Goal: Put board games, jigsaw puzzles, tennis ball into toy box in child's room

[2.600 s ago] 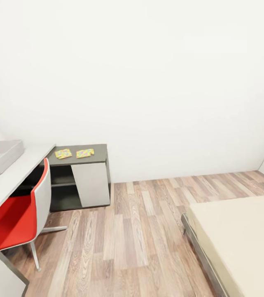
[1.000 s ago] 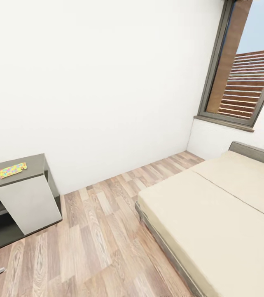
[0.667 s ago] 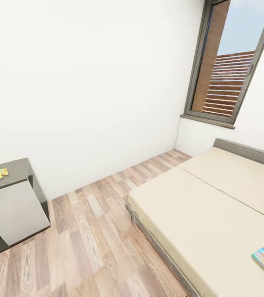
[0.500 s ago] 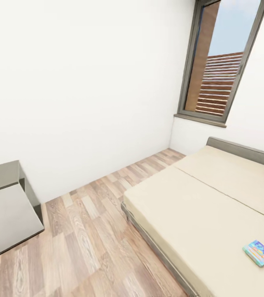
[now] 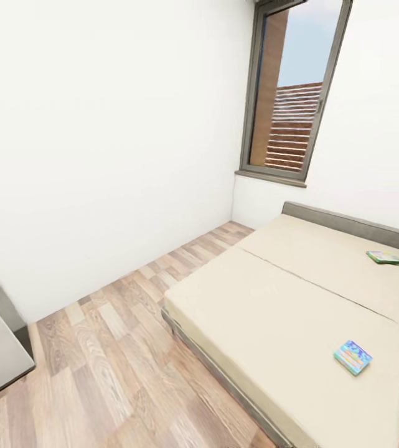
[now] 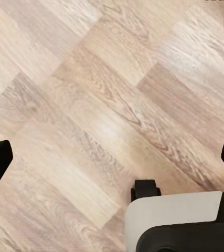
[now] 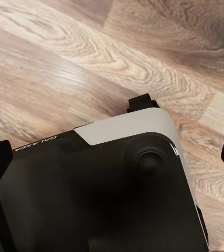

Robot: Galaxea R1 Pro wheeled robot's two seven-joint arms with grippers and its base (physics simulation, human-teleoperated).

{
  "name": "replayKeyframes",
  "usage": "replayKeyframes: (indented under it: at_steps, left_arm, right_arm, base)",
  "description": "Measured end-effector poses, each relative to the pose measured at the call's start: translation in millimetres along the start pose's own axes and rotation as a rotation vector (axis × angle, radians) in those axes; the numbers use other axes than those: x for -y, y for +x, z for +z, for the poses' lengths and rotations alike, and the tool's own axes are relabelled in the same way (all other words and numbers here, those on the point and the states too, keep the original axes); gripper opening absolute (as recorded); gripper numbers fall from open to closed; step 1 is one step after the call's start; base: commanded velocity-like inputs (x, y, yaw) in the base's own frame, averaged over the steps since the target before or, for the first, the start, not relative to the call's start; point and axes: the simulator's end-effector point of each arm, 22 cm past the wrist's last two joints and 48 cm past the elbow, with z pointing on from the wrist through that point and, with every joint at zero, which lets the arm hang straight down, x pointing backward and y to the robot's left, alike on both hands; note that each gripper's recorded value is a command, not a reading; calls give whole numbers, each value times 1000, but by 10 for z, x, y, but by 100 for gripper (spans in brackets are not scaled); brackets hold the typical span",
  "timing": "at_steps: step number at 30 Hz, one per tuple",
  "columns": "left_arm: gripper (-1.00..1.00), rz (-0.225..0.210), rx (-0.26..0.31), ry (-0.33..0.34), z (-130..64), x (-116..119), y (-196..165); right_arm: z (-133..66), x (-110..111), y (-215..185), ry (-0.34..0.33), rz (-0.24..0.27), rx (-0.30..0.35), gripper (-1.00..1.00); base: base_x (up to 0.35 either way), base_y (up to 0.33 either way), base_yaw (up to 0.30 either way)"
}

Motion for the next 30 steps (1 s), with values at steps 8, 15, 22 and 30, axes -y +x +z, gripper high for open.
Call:
replayKeyframes:
  at_steps: [8, 15, 22, 30]
  left_arm:
    - [100, 0, 0, 0, 0, 2, 0]
    - [100, 1, 0, 1, 0, 5, 0]
    - [100, 0, 0, 0, 0, 4, 0]
    - [100, 0, 0, 1, 0, 4, 0]
  right_arm:
    - [0, 0, 0, 0, 0, 0, 100]
    - [2, -89, 34, -11, -1, -4, 100]
    - [3, -179, 68, -23, -28, -9, 100]
    - [3, -196, 75, -24, -39, -10, 100]
  base:
    - [0, 0, -279]
    - [0, 0, -279]
    - [0, 0, -279]
    - [0, 0, -279]
